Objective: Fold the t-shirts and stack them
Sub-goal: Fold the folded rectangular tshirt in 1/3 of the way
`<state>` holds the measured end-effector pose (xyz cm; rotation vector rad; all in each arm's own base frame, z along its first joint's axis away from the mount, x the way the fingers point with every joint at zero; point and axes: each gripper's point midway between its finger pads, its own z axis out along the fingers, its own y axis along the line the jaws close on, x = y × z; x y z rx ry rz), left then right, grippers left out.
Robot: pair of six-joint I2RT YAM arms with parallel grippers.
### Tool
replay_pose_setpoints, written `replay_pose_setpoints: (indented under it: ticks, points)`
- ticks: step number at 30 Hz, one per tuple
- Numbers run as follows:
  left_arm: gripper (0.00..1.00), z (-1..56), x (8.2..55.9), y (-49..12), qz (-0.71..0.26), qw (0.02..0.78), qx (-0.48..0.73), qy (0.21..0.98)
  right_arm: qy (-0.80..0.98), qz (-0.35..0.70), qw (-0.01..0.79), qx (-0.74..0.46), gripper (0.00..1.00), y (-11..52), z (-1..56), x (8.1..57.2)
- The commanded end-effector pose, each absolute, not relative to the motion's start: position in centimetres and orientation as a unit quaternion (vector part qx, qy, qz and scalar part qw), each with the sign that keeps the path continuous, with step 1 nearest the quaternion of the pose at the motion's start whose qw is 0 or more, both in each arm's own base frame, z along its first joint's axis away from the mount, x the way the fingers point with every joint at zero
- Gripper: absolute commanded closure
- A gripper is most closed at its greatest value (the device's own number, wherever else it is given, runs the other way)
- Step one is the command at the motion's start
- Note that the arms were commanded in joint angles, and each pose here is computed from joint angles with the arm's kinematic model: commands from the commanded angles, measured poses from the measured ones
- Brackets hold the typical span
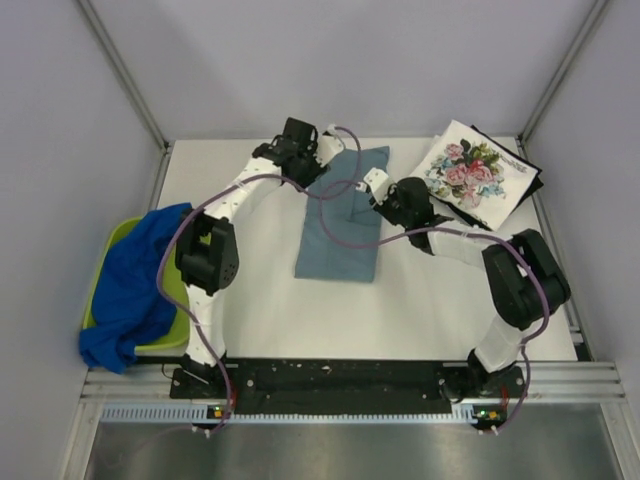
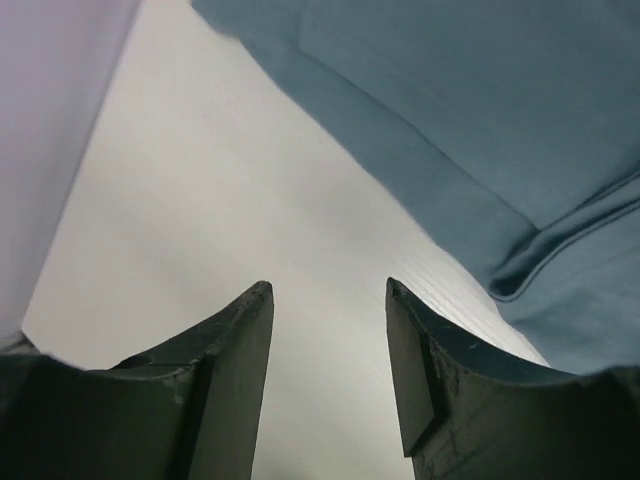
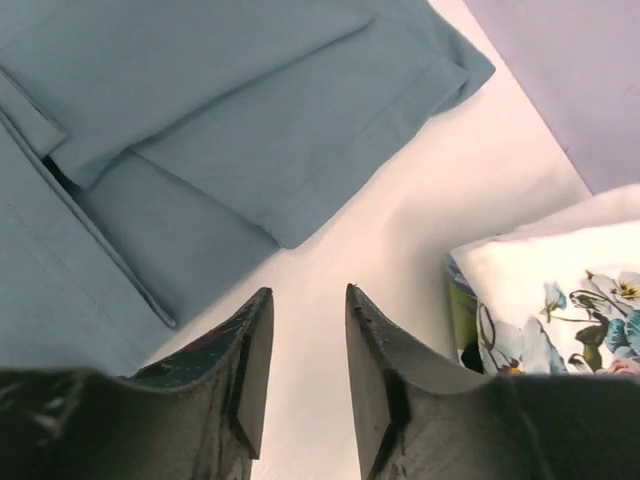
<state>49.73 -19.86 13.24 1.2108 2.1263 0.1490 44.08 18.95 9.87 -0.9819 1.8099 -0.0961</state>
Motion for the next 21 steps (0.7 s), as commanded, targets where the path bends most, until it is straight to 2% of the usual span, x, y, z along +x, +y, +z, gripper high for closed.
replay_pose_setpoints:
  ticks: [1,4,7,10,14,18,21]
  points:
    - [0.47,19.5,48.2,-20.8,-0.031,0.388,0.459,0.799,0.716,0.013,0.563,-0.412,0.62,20.3,15.5,42.6]
    - [0.47,20.3,41.2,-22.4,-0.114,0.397,0.577,0.705,0.624,0.087,0.578,-0.519,0.52,23.3,16.4,36.2]
    - [0.47,17.0,34.9,-22.7,-0.174,0.387,0.653,0.627,0.538,0.123,0.560,-0.618,0.48,24.7,14.6,29.5]
    - [0.45,14.6,32.2,-21.8,-0.172,0.383,0.669,0.613,0.529,0.109,0.512,-0.667,0.48,24.4,11.6,25.7]
    - [0.39,11.3,29.6,-21.2,-0.182,0.344,0.690,0.610,0.525,0.080,0.461,-0.711,0.46,24.3,8.5,23.5]
    - [0.34,8.1,28.1,-21.7,-0.156,0.308,0.705,0.619,0.534,0.067,0.448,-0.714,0.36,25.0,7.0,24.2]
    - [0.33,6.0,27.8,-21.6,-0.143,0.291,0.711,0.623,0.533,0.056,0.444,-0.718,0.35,25.2,6.2,24.8]
